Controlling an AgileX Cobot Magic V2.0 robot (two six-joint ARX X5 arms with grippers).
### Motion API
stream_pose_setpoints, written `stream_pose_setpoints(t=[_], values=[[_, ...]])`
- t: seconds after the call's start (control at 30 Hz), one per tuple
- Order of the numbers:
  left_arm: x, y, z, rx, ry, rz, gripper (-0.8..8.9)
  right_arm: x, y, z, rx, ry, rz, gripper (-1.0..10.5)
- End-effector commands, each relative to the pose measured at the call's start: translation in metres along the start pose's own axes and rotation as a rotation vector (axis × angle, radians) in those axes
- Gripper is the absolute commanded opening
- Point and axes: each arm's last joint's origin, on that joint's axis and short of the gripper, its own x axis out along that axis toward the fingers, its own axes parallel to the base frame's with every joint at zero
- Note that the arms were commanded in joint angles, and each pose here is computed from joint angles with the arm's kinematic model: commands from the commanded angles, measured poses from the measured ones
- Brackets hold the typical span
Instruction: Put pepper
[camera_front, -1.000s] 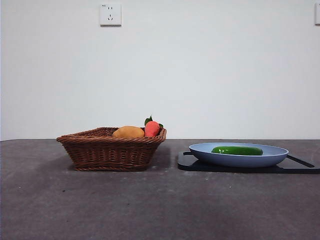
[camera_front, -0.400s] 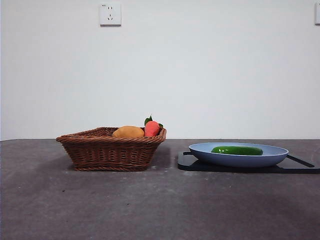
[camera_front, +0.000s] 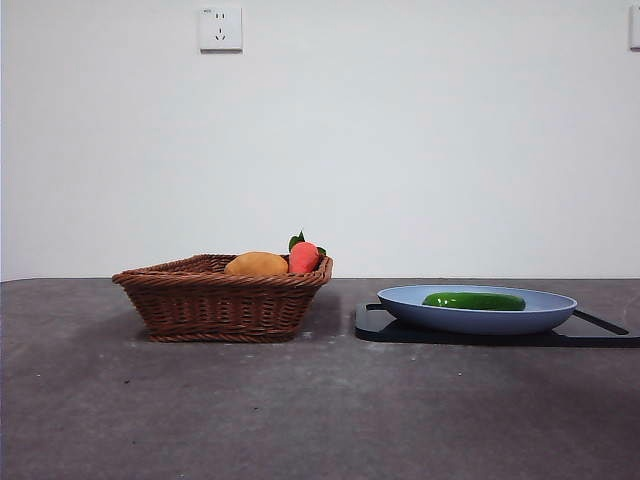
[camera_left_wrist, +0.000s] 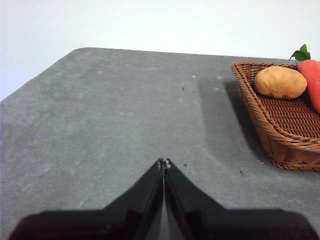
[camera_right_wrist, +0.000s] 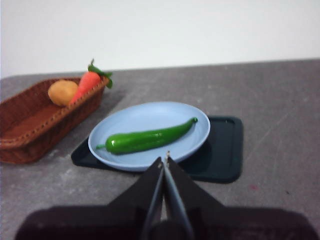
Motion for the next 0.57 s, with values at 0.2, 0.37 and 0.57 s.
stream_pose_setpoints(t=[0.2,0.37,0.57], values=[[0.0008,0.0003,-0.0022,-0.007,-0.003,0.0,0.08,-0.001,0.0001,-0.0058,0.021,0.051,-0.002,0.1],[0.0008,0.0003,-0.0022,-0.007,-0.003,0.0,0.08,-0.0011,-0.0001,-0.0078,0.057,0.07,-0.006,0.1],[0.0008,0.0003,-0.0022,-0.007,-0.003,0.0,0.08,-0.0011,-0.0002,-0.0076,0.057,0.07,-0.007,0.1]])
